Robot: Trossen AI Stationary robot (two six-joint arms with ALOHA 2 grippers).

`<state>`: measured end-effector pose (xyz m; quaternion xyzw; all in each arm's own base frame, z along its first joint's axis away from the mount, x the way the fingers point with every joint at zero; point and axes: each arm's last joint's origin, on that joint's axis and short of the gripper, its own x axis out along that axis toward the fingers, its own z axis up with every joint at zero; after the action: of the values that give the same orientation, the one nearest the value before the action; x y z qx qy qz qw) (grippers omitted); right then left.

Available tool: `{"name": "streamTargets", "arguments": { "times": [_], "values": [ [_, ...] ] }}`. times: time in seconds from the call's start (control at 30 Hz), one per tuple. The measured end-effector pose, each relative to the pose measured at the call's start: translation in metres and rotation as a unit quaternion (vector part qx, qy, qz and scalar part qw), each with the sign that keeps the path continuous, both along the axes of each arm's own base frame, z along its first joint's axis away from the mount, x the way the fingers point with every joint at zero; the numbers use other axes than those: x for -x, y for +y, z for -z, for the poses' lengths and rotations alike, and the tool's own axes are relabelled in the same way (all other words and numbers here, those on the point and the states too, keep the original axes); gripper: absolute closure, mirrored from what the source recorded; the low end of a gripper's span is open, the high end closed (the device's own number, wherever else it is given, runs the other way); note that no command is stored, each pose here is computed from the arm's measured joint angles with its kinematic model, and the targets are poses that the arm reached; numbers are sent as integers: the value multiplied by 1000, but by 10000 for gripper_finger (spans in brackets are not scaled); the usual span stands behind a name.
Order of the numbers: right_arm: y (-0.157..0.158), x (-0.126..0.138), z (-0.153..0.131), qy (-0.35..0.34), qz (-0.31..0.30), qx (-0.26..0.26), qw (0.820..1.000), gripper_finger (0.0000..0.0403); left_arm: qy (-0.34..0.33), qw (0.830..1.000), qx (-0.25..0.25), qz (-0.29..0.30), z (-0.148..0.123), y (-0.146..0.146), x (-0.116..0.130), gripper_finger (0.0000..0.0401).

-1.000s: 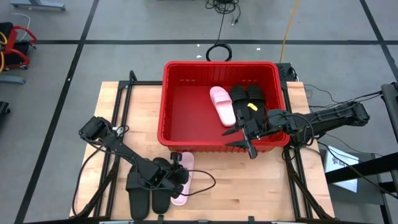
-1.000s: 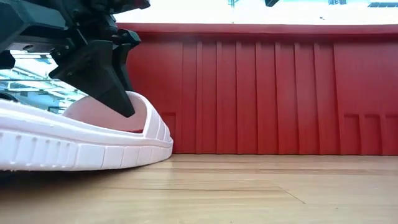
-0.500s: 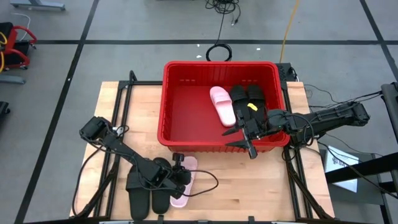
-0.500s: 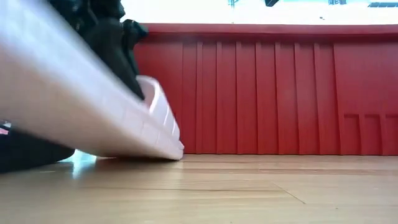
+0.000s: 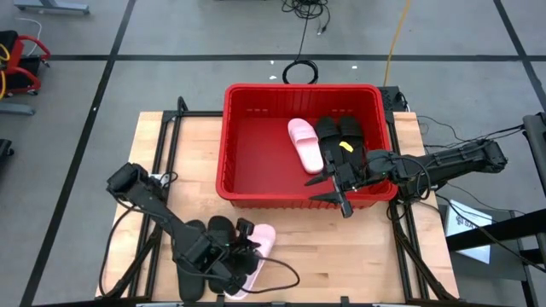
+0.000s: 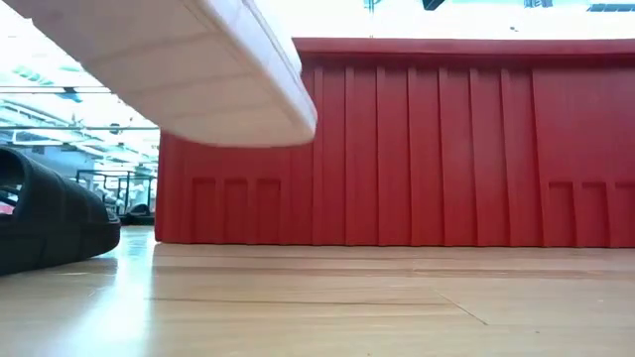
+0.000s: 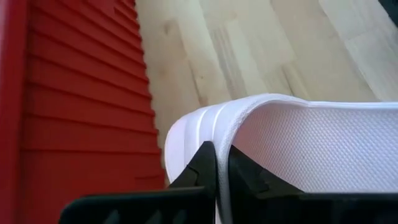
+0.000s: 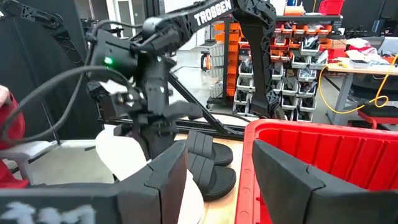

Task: Pick and place slides into bin
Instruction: Put the pink slide into the red bin

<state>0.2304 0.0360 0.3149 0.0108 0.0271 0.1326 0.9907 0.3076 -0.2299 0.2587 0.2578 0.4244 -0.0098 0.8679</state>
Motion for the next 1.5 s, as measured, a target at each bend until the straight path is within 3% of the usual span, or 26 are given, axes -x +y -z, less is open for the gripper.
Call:
{"name": "streamTargets", "arguments": {
  "times": [0.4, 0.73, 1.07, 1.3, 1.5],
  "values": [
    [0, 0, 0, 0, 0, 0, 1000, 232, 3, 998, -52, 28, -47, 0, 4, 398],
    [0, 0, 0, -1, 0, 4, 1000, 232, 24, 992, -121, -9, -87, 21, 13, 397],
    [0, 0, 0, -3, -1, 12, 1000, 232, 39, 991, -123, -41, -124, 67, 14, 396],
    [0, 0, 0, -4, -1, 17, 1000, 232, -42, 989, -139, -37, -170, 104, 33, 398],
    [0, 0, 0, -8, 0, 32, 999, 232, -80, 989, -119, -42, -198, 135, 51, 395]
  ]
}}
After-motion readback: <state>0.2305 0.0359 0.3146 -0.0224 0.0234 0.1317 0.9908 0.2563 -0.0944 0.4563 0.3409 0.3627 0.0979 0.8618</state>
